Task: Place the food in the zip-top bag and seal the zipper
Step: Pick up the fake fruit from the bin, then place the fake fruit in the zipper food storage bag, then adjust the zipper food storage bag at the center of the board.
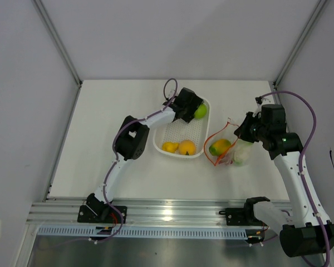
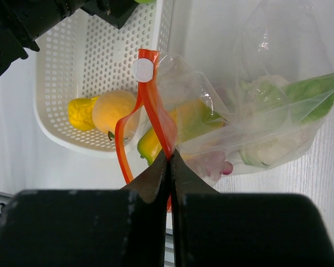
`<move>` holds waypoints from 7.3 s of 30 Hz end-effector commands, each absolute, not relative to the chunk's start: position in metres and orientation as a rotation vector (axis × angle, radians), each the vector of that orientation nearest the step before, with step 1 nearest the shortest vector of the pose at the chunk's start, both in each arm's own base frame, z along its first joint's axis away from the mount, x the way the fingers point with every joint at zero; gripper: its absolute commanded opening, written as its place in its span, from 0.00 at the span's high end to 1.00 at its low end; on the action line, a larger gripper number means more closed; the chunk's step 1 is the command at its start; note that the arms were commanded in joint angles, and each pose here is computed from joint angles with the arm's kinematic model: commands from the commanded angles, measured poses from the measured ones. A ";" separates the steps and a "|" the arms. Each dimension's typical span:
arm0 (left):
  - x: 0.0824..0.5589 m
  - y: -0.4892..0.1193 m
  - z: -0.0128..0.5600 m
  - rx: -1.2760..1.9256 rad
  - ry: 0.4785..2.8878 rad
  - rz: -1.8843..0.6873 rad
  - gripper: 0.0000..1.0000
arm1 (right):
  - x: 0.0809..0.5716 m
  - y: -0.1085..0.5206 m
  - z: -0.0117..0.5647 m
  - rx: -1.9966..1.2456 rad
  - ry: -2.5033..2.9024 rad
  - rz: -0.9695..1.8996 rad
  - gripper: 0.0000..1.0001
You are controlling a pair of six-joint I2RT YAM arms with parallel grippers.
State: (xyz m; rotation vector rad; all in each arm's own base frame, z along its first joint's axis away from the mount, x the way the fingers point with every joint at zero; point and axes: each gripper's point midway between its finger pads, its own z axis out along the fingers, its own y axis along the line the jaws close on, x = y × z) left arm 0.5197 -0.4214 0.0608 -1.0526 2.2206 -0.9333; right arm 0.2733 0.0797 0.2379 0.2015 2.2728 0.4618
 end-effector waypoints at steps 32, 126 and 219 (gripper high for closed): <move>0.452 -0.411 0.104 -0.840 2.214 -1.235 0.99 | 0.283 0.070 0.253 0.224 2.222 0.436 1.00; 0.293 -0.431 0.257 0.372 2.031 -1.078 0.00 | 0.284 0.084 0.279 0.214 2.233 0.540 1.00; 0.245 -0.475 0.313 0.791 1.963 -1.632 0.99 | 0.319 0.014 0.295 0.512 2.171 0.449 1.00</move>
